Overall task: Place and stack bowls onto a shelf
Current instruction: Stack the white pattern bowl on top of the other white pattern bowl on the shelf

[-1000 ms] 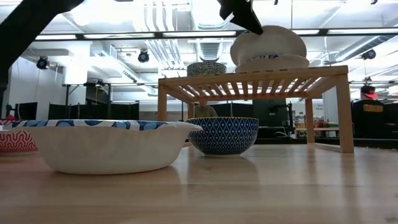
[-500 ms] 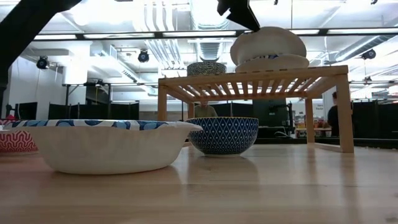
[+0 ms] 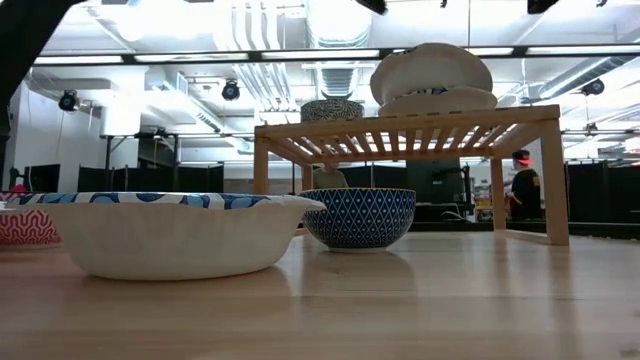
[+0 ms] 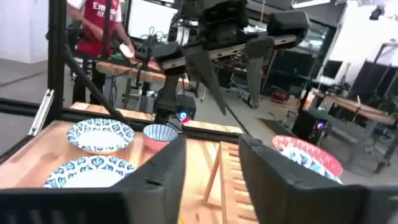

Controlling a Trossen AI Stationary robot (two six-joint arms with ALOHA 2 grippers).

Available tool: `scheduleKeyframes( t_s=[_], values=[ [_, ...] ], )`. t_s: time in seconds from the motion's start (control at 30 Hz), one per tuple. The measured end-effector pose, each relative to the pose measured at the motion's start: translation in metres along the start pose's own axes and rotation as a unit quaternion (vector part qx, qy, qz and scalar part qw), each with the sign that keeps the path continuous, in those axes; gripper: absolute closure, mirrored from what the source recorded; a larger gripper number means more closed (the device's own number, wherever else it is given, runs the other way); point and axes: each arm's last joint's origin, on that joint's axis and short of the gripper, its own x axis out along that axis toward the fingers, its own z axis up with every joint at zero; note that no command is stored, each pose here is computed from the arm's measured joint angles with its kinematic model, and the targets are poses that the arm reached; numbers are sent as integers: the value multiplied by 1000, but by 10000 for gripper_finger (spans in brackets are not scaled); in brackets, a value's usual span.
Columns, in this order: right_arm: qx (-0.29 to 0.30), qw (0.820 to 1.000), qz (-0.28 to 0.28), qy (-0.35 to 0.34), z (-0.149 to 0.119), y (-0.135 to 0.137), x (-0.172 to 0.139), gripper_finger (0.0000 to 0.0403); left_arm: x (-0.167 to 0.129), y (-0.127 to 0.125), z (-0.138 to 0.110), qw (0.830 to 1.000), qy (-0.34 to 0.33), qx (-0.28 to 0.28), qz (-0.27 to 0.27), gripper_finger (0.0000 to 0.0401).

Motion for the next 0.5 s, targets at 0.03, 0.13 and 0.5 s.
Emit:
scheduleKeyframes(
  t_s=[0.03, 0.13, 0.5],
  values=[
    [-7, 1000, 1, 4, 2, 2, 3, 292, -5, -1, -1, 1000, 5, -10, -4, 260],
    [-11, 1000, 3, 14, 10, 7, 13, 347, -19, -4, -5, 999, 19, -32, -13, 281],
    [-64, 987, -110, 101, 16, 22, 60, 394, -44, -33, -32, 998, -9, -63, -23, 340]
  ],
)
